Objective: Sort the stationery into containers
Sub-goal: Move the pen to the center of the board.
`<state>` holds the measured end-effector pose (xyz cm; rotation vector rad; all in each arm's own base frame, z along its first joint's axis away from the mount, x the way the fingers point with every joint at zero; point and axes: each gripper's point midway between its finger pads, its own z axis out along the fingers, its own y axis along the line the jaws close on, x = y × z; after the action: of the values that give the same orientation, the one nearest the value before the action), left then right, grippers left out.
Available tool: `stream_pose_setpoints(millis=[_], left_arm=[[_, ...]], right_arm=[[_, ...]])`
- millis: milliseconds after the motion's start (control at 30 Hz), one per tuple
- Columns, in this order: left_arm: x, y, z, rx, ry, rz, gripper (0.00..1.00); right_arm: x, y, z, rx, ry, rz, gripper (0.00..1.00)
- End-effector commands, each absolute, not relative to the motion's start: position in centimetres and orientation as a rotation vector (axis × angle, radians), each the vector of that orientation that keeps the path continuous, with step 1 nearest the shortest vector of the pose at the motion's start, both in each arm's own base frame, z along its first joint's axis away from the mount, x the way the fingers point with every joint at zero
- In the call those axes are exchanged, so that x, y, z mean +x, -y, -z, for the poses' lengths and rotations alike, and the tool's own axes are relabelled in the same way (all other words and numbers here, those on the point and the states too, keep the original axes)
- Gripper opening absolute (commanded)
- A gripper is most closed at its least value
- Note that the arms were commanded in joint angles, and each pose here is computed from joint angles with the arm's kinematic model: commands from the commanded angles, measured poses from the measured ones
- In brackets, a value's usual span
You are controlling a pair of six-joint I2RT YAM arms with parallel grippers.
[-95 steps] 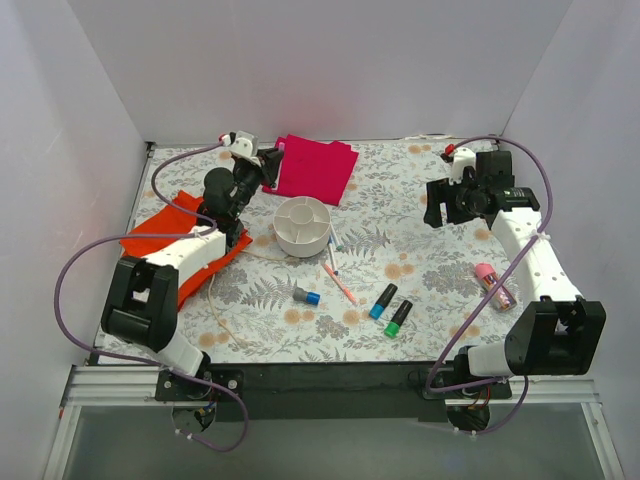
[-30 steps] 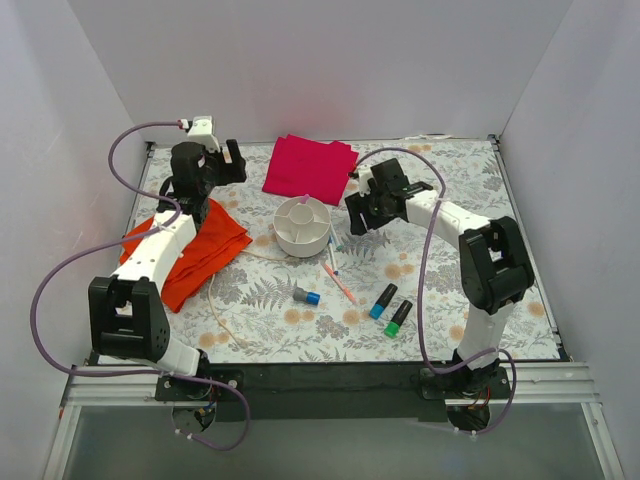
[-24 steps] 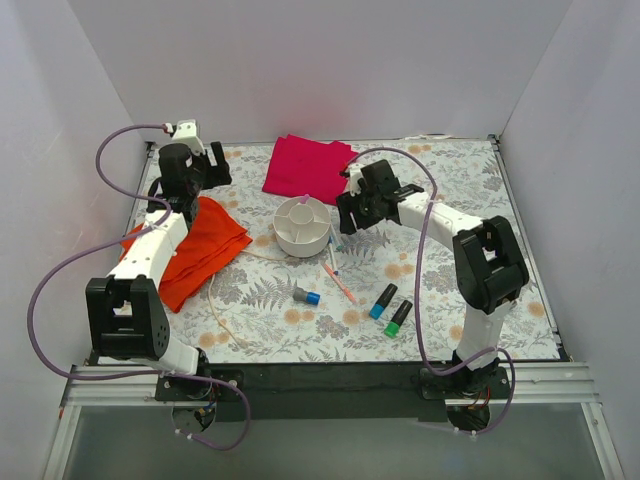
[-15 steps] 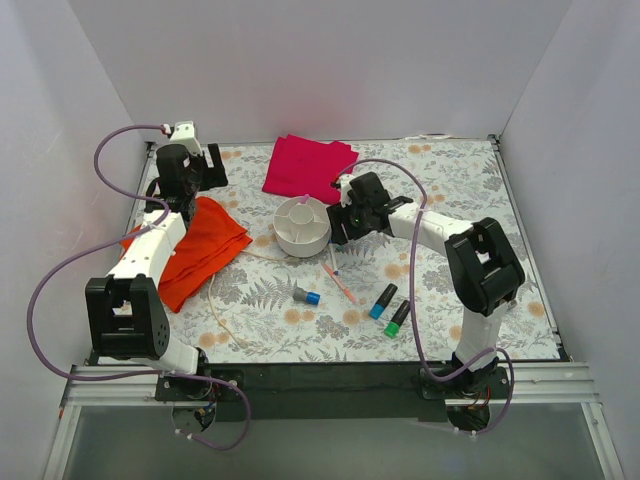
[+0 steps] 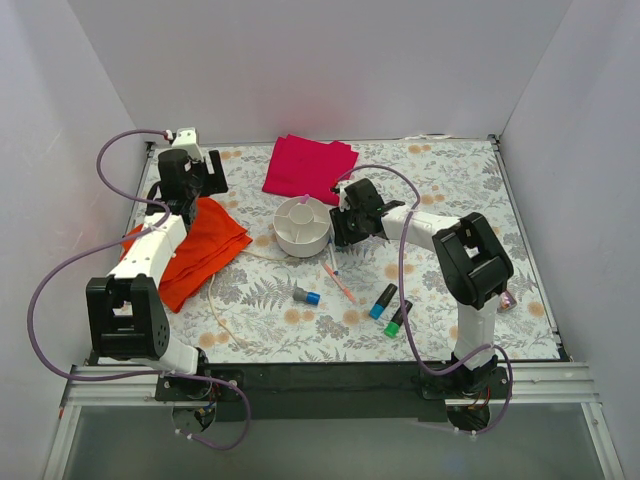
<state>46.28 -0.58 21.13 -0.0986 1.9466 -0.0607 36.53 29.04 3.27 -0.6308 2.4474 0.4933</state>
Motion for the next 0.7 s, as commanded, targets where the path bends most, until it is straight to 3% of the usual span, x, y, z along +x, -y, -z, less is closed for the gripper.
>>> stream_pose_setpoints(millis=[0, 267, 533, 667], left_arm=[[45.5, 0.0, -22.7, -0.097, -1.911, 0.035, 0.78], [45.7, 0.1, -22.5, -0.097, -1.915, 0.039, 0.78], [46.0, 0.1, -22.6, -0.091, -1.909, 0.04, 0.78], [46.0, 0.1, -22.3, -0.092, -1.909, 0.043, 0.78]], right_arm=[[37.0, -29.2, -3.0, -0.606, -2.435, -0.491, 0.4], [36.6, -28.5, -1.4, -0.645, -2.449, -0.425, 0.39], [34.7, -24.8, -1.2, -0.618, -2.484, -0.324, 0.06], [32.5, -22.5, -1.8, -0.652, -2.492, -0.303, 0.03]])
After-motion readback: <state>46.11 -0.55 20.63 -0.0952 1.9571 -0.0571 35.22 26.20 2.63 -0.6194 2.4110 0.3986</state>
